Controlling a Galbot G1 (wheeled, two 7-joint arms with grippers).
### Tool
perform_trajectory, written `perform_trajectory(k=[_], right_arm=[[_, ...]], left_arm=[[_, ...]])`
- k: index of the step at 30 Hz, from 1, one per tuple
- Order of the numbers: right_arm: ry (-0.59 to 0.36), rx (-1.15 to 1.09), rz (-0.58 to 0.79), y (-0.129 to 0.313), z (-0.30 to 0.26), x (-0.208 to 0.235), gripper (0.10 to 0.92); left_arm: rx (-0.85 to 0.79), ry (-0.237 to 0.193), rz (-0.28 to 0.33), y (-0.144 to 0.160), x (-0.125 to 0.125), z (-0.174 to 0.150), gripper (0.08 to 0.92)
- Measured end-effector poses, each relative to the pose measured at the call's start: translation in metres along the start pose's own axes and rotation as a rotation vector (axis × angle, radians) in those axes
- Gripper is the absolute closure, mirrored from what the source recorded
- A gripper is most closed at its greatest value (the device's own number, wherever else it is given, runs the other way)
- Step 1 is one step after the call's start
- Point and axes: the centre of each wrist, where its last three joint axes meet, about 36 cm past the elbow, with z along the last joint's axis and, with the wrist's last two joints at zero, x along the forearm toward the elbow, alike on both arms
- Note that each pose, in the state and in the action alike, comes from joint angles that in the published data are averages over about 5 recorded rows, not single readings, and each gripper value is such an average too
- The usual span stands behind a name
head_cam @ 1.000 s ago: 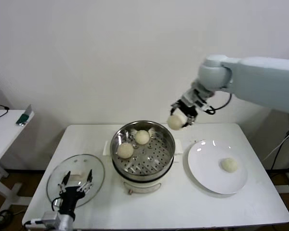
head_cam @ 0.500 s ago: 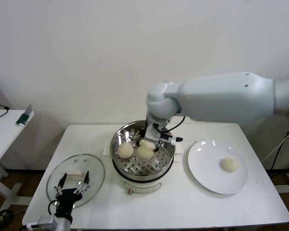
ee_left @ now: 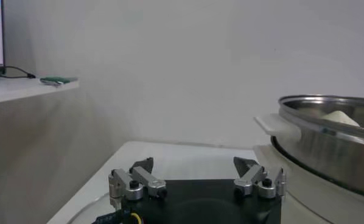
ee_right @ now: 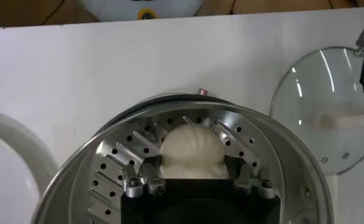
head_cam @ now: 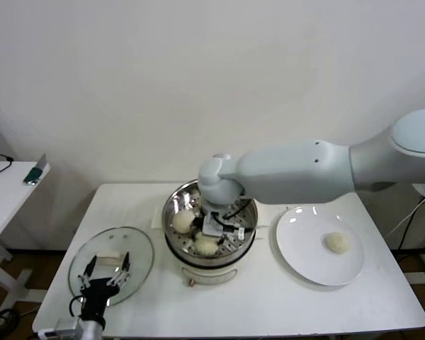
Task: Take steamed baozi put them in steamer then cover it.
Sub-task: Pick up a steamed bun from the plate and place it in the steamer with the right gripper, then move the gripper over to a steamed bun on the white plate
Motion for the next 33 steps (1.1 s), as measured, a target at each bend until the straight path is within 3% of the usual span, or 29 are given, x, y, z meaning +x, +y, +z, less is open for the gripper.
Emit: perform_trajectory(k=[7,14,19,24,33], right_arm=[[0.005,-0.035,0.02,0.003,0.013,0.009,0.2],[0.016,-0.22,-0.003,0.04,0.056,0.057,0.199],[0.038,-0.463,-0.027,0.106,0.097,0.104,0.2],[0.066,-0.739,-0.029,0.2,0.123,0.127,0.2],[0.085,-1.127,-0.035,0.351,0.119,0.089,0.2]], left_arm=[[-0.004,0.001,0.001,-0.001,-0.001,0.001,0.177],[-0.007,0.002,0.004,-0.001,-0.001,0.001,0.177],[-0.007,-0.001,0.009,-0.001,-0.002,0.001,0.177],[-0.004,-0.003,0.017,-0.003,-0.004,0.001,0.177],[-0.006,0.004,0.02,-0.002,-0.006,0.002,0.177]])
